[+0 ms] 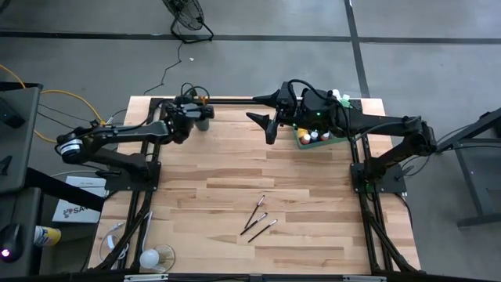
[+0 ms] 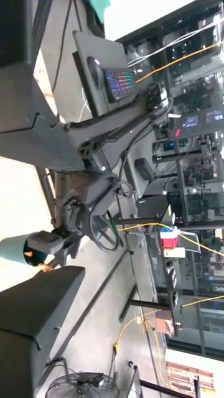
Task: Pick & Place Paint Supplies
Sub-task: Put the silver paintbrush into the blue cup
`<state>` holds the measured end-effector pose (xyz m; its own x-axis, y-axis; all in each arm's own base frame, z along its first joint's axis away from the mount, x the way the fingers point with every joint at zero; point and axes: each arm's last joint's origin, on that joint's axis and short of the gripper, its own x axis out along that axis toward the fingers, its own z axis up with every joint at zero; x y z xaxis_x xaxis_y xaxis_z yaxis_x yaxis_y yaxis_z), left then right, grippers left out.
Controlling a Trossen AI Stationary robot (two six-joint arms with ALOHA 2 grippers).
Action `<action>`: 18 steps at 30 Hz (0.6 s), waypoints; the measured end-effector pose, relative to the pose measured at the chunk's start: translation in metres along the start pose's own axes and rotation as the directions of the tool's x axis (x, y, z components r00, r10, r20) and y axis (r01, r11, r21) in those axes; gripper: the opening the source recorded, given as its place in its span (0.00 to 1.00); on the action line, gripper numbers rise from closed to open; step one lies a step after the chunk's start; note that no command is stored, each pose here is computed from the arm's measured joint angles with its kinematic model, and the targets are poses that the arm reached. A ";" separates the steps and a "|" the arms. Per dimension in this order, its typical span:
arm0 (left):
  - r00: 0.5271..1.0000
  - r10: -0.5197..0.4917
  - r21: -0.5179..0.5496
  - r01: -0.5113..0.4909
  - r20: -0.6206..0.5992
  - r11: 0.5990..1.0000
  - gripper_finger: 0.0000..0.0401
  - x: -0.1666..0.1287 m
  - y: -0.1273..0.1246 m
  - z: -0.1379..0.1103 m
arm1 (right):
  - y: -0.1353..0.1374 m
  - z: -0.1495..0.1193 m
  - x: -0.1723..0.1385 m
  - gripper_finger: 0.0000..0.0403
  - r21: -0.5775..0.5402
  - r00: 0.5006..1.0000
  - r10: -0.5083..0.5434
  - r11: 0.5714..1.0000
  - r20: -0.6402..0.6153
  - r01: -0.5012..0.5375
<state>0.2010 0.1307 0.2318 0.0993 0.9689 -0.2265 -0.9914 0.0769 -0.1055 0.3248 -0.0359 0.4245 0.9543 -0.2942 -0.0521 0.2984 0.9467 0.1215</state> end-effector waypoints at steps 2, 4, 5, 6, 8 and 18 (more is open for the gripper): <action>1.000 -0.005 0.013 0.004 0.007 1.000 0.49 -0.002 0.001 0.003 | 0.000 0.000 0.000 0.64 0.000 1.000 -0.001 1.000 -0.001 0.001; 0.999 -0.040 0.039 0.040 0.009 0.998 0.54 -0.005 0.003 0.008 | 0.000 0.000 0.000 0.64 0.011 1.000 -0.001 1.000 -0.003 0.001; 0.997 -0.071 0.046 0.071 0.011 0.996 0.56 -0.008 0.004 0.012 | 0.000 0.000 -0.001 0.64 0.022 1.000 -0.001 1.000 -0.003 0.001; 0.994 -0.105 0.048 0.105 0.012 0.993 0.58 -0.010 0.005 0.016 | 0.000 0.000 -0.002 0.64 0.028 1.000 -0.001 1.000 -0.009 0.002; 0.985 -0.170 0.034 0.170 0.019 0.985 0.60 -0.017 0.008 0.027 | -0.001 -0.001 -0.003 0.64 0.041 1.000 -0.007 0.999 -0.021 0.008; 0.876 -0.470 -0.066 0.478 0.112 0.876 0.61 -0.061 0.041 0.075 | -0.003 -0.012 -0.010 0.64 0.157 0.984 -0.020 0.986 -0.176 0.048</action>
<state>0.1481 0.0927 0.3142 0.5433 0.8386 -0.0406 -0.8151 0.5152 -0.2650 0.3142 -0.0346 0.4123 0.9310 -0.2853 -0.2278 0.3423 0.8991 0.2729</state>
